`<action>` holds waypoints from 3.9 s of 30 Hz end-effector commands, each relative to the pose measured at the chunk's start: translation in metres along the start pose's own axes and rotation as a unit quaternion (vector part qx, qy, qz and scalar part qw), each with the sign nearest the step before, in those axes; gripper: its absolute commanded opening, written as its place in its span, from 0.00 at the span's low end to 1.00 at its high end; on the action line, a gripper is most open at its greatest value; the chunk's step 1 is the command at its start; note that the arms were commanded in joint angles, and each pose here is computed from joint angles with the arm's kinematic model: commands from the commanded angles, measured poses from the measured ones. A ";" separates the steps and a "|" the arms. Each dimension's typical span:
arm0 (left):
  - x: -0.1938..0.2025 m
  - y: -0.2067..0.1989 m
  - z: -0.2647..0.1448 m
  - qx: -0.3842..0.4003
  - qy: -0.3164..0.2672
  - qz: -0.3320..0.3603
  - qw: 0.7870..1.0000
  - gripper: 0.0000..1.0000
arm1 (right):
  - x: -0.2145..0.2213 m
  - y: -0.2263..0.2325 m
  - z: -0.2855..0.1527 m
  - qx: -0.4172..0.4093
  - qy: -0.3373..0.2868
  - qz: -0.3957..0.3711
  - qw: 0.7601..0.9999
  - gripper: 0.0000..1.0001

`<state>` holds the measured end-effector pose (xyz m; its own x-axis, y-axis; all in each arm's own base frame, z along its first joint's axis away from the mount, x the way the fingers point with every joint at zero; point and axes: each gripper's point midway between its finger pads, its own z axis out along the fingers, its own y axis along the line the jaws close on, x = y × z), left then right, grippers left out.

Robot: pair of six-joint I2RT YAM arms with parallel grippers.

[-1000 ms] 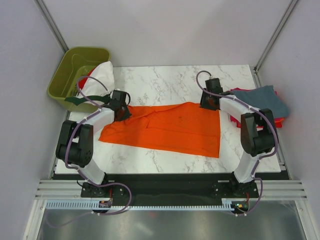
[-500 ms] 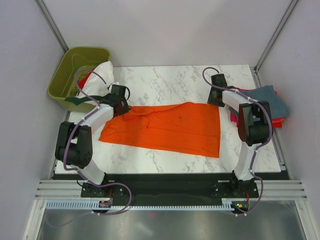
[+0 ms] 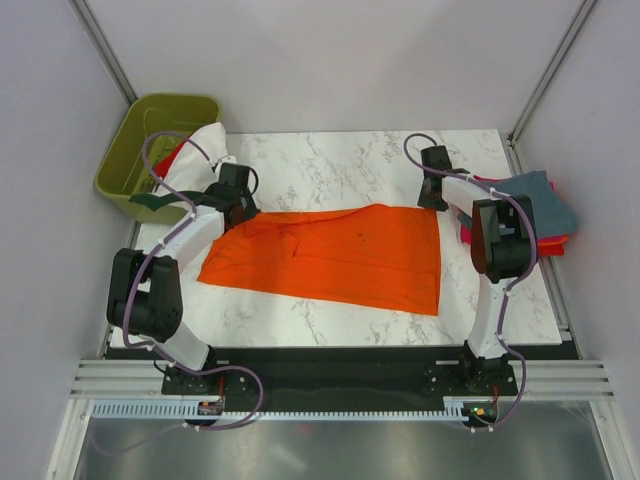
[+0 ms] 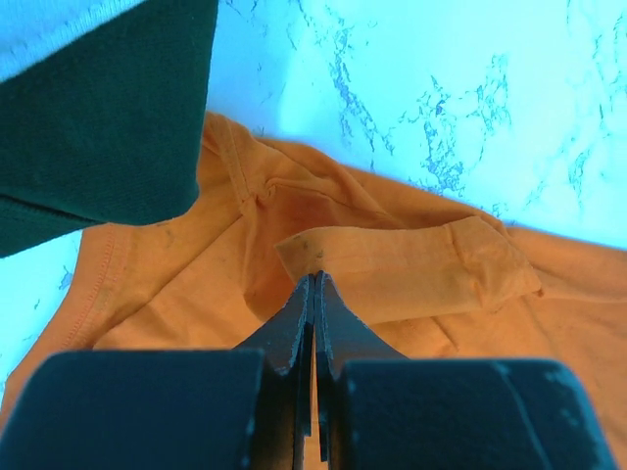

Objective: Fold and stack the t-shirts

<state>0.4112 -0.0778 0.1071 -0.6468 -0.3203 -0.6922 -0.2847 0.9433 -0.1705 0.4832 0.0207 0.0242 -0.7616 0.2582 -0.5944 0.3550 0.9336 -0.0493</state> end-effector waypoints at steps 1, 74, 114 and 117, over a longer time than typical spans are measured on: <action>-0.033 -0.006 -0.015 0.006 -0.044 0.008 0.999 0.02 | -0.007 -0.003 0.006 0.011 -0.003 0.000 1.000 0.30; -0.069 -0.034 -0.078 0.036 -0.232 0.126 0.964 0.02 | -0.011 -0.055 -0.108 -0.070 -0.049 0.097 0.992 0.00; 0.069 0.013 -0.073 0.056 -0.099 0.080 0.990 0.05 | 0.046 -0.067 -0.115 -0.087 -0.094 0.178 0.976 0.54; 0.081 0.013 -0.078 0.071 -0.078 0.073 0.992 0.06 | 0.046 -0.051 -0.119 -0.117 -0.088 0.169 0.975 0.50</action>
<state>0.3092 -0.0898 0.1009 -0.5481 -0.0959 -0.8309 -0.0838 0.9947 -0.0595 0.3523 -0.0036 0.0805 -0.5250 0.5323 -0.6641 0.4887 0.8274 0.2768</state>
